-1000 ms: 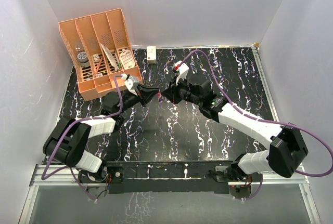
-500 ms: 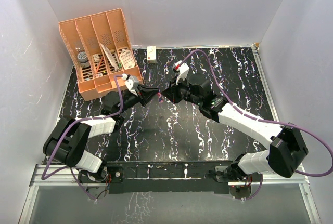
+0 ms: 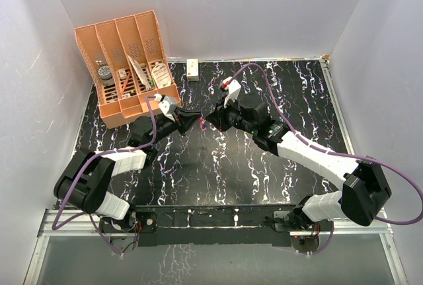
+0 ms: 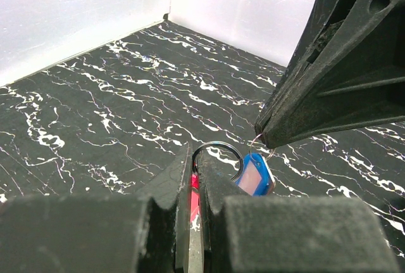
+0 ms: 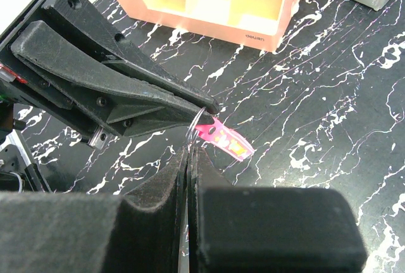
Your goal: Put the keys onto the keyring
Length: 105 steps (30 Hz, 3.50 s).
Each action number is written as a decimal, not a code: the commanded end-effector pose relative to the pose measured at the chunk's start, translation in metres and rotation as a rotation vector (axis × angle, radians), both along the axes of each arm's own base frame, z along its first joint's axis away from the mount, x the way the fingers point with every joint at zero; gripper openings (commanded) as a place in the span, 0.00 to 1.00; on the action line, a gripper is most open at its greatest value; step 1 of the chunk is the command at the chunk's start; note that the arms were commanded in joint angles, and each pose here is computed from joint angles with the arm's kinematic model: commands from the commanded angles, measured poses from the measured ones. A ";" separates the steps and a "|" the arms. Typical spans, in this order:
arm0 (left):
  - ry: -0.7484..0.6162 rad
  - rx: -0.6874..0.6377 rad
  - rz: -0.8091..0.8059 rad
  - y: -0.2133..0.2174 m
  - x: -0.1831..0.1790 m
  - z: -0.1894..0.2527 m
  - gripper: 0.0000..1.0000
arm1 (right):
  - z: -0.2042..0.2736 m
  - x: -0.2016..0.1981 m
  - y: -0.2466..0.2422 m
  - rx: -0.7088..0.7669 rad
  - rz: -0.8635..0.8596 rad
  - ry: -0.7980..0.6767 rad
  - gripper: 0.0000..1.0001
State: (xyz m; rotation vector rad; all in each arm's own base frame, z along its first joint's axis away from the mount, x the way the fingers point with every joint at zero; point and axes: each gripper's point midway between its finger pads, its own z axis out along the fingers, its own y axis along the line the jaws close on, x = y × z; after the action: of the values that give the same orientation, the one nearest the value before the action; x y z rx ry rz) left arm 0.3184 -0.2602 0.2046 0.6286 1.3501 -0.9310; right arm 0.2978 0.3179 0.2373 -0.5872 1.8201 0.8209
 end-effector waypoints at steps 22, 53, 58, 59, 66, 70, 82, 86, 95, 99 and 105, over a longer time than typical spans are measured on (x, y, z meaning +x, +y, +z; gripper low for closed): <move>-0.122 -0.035 -0.042 -0.004 -0.012 0.035 0.00 | 0.035 0.007 0.012 0.067 0.016 -0.062 0.00; -0.141 -0.041 0.000 -0.001 -0.008 0.043 0.00 | 0.030 0.000 0.016 0.085 0.031 -0.026 0.00; -0.142 -0.042 -0.003 -0.001 -0.009 0.043 0.00 | 0.031 0.001 0.013 0.086 0.012 -0.027 0.00; -0.143 -0.042 -0.001 0.000 -0.009 0.043 0.00 | 0.032 0.002 0.011 0.086 0.003 -0.029 0.00; -0.152 -0.038 0.009 0.002 -0.009 0.041 0.00 | 0.037 0.001 0.009 0.101 -0.006 -0.038 0.00; -0.152 -0.039 0.004 0.001 -0.010 0.041 0.00 | 0.037 0.001 0.009 0.104 -0.005 -0.034 0.00; -0.149 -0.022 0.015 0.002 -0.009 0.035 0.00 | 0.040 0.002 0.008 0.108 -0.016 -0.041 0.00; -0.148 -0.021 0.020 0.003 -0.008 0.035 0.00 | 0.042 0.002 0.007 0.109 -0.016 -0.043 0.00; -0.141 -0.012 0.025 0.003 -0.006 0.032 0.00 | 0.042 0.002 0.008 0.109 -0.017 -0.042 0.00; -0.140 -0.011 0.024 0.003 -0.006 0.031 0.00 | 0.044 0.003 0.008 0.110 -0.018 -0.043 0.00; -0.136 -0.005 0.024 0.003 -0.006 0.029 0.00 | 0.044 0.003 0.009 0.109 -0.017 -0.043 0.00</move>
State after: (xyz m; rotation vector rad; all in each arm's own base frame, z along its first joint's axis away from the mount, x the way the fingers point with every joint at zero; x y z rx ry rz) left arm 0.3167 -0.2581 0.2163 0.6426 1.3038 -0.8782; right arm 0.2981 0.3233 0.2373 -0.5406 1.8476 0.8567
